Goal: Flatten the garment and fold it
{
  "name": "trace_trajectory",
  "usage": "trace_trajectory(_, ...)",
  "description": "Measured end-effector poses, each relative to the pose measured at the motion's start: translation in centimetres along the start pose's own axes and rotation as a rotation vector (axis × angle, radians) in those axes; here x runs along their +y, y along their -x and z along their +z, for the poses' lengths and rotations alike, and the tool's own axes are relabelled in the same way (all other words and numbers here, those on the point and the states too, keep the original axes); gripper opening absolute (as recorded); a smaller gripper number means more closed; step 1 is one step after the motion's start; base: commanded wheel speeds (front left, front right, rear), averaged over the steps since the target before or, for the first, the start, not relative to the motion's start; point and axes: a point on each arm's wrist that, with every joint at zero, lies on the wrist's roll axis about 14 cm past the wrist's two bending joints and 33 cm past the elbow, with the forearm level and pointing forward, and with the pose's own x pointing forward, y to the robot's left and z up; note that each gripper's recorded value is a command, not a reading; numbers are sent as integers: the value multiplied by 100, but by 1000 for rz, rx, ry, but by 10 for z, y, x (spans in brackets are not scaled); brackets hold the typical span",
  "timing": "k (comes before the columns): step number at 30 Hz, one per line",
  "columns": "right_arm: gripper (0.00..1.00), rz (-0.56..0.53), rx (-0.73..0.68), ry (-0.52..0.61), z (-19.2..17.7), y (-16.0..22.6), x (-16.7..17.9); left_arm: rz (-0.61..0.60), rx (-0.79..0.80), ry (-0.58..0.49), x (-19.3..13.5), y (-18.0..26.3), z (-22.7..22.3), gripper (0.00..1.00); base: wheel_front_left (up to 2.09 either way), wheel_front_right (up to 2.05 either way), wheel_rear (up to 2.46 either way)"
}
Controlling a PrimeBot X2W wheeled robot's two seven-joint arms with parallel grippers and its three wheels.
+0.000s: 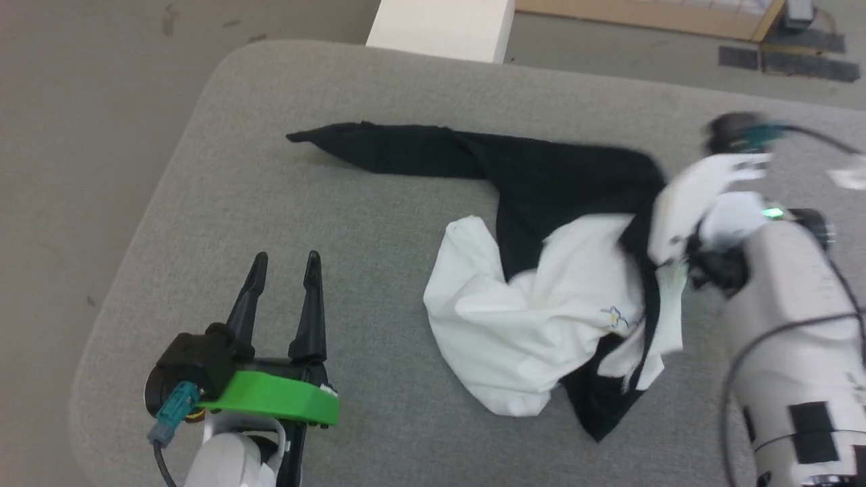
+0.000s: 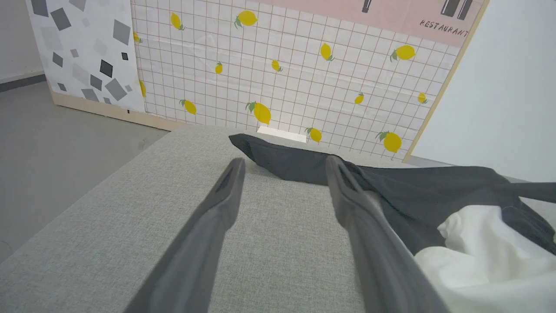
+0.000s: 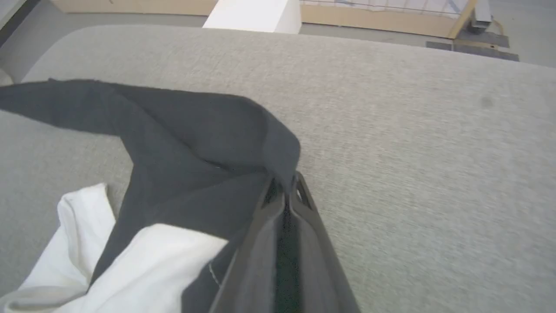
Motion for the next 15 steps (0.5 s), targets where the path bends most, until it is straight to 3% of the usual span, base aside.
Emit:
trace_trajectory(3, 0, -64, -187, -150, 33, 22, -36, -20, -10, 9, -7, 0, 3, 100, 0, 0, 0)
trace_trajectory(6, 0, -165, -294, -239, 33, 53, -81, -47, -12, 21, -16, 1, 3, 100, 0, 0, 0)
trace_trajectory(9, 0, -279, -308, -294, -2, 87, -122, -70, -5, 32, -24, 4, 1, 100, 0, 0, 0)
trace_trajectory(15, 0, -453, -116, -396, -122, 158, -170, -114, -2, 46, -39, 6, -1, 100, 0, 0, 0)
